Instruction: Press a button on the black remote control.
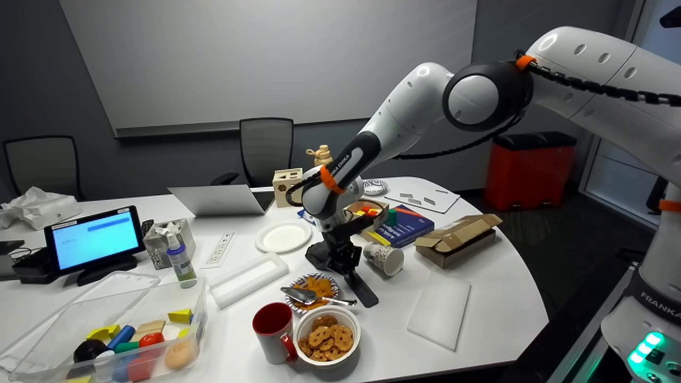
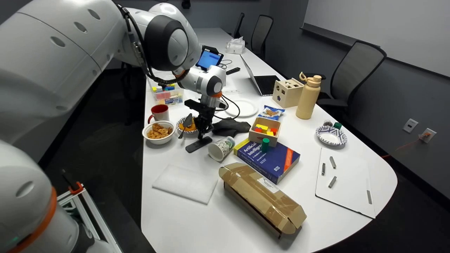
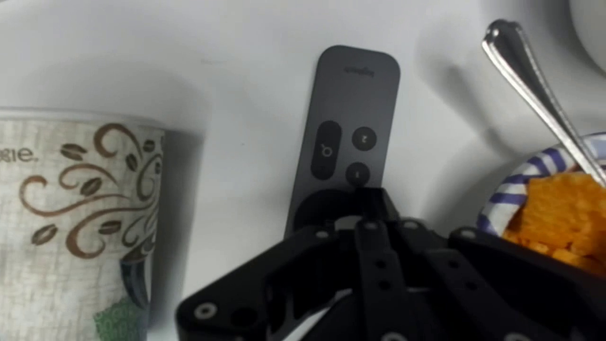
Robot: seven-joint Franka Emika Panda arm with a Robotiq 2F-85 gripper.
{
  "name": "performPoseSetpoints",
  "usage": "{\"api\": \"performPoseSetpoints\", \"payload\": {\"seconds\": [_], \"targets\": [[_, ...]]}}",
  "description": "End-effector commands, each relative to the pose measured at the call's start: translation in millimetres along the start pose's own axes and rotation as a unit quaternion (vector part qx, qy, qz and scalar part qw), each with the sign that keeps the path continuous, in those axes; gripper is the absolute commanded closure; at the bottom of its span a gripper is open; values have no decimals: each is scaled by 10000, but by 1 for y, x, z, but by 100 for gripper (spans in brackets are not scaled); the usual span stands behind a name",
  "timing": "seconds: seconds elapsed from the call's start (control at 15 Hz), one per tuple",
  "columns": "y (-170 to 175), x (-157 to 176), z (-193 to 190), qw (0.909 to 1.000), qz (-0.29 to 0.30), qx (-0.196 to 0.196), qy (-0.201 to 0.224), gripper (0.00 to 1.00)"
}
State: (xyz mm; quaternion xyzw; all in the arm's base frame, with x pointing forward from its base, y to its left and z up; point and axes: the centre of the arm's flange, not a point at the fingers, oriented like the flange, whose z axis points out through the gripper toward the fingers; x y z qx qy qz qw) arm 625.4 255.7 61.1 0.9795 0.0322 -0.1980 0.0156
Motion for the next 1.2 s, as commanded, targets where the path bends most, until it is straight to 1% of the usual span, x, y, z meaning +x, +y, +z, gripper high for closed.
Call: {"api": "performPoseSetpoints", "payload": {"seconds": [0.0,0.07,0.13,0.2,0.4,0.73,0.8,0.87,1.13], "targets": [[-16,-23,-35,9996,22,-142,253,100],[-21,-26,-45,9993,35,-189,331,88],[-25,-31,-55,9989,67,-224,408,72],[-28,-35,-65,9986,105,-241,465,67],[-37,-44,-87,9974,159,-269,643,42],[-41,-53,-104,9962,215,-269,801,5],[-42,-54,-106,9960,229,-283,819,1],[-42,-55,-108,9959,229,-297,828,0],[-44,-56,-110,9955,213,-340,860,0]]}}
